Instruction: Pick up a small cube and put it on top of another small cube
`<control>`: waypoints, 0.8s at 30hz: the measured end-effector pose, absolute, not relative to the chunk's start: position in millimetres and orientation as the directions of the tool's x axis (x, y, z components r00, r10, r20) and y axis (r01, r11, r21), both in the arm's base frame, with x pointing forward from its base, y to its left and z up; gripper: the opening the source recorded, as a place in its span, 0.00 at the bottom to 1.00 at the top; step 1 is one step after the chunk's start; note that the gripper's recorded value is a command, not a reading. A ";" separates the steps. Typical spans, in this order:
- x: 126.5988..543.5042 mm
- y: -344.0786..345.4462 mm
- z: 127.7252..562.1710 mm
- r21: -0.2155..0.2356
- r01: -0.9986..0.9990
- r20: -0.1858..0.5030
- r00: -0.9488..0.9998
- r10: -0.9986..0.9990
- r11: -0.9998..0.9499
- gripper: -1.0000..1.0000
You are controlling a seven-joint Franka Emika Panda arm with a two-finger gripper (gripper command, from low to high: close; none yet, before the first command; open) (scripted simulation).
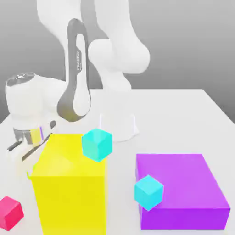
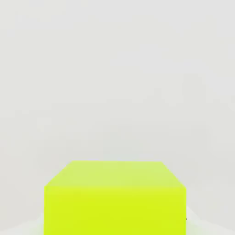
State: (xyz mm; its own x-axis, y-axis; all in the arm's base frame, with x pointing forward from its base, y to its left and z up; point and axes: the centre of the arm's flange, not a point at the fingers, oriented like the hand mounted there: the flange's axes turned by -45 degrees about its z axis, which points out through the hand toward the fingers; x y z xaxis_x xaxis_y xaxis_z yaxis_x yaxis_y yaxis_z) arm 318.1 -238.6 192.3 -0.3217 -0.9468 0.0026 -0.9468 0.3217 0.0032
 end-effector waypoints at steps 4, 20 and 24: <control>350.2 -236.8 226.8 -0.001 -0.960 0.010 -0.279 -0.960 0.279 0.00; 469.6 -34.0 401.3 -0.040 -0.973 -0.205 -0.216 -0.955 0.229 0.00; 468.8 3.8 385.4 -0.014 -0.968 -0.155 -0.246 -0.957 0.251 0.00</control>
